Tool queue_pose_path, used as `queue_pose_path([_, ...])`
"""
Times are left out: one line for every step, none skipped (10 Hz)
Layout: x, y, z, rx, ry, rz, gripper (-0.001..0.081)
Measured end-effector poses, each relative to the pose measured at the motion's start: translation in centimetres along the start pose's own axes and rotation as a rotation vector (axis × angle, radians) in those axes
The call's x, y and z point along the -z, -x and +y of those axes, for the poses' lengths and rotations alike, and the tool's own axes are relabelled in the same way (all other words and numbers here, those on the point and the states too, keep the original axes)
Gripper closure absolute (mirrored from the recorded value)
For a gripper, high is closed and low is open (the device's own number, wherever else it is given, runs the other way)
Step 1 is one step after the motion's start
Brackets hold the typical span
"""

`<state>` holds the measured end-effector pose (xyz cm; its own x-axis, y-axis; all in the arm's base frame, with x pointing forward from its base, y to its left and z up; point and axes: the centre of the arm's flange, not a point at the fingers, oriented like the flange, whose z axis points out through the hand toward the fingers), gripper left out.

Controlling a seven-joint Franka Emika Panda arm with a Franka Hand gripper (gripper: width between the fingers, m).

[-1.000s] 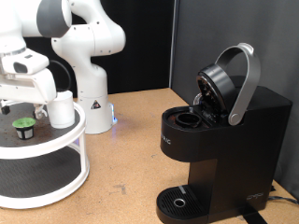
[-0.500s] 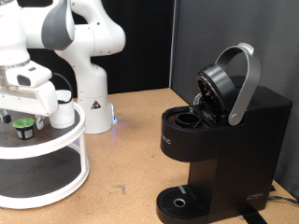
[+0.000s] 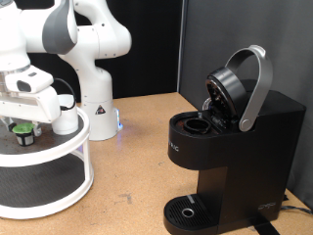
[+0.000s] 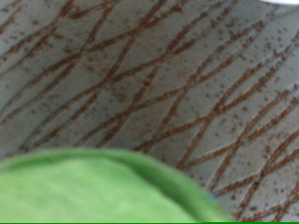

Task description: Make a cup of coffee with the keurig machine

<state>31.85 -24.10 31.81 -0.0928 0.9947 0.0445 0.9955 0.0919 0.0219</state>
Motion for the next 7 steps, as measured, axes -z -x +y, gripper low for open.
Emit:
queue_pose_path([0.1, 0.1, 0.0, 0.001, 0.003, 0.002, 0.0213])
queue_pose_path([0.1, 0.1, 0.0, 0.000, 0.006, 0.003, 0.0322])
queue_pose_path([0.2, 0.2, 0.0, -0.004, 0.007, 0.007, 0.0322])
queue_pose_path([0.5, 0.3, 0.0, -0.009, 0.012, 0.021, 0.0322])
queue_pose_path([1.0, 0.5, 0.0, -0.011, 0.019, 0.038, 0.0322])
queue_pose_path([1.9, 0.7, 0.0, -0.004, 0.017, 0.060, 0.0322])
queue_pose_path([3.0, 1.0, -0.1, 0.004, 0.017, 0.078, 0.0322])
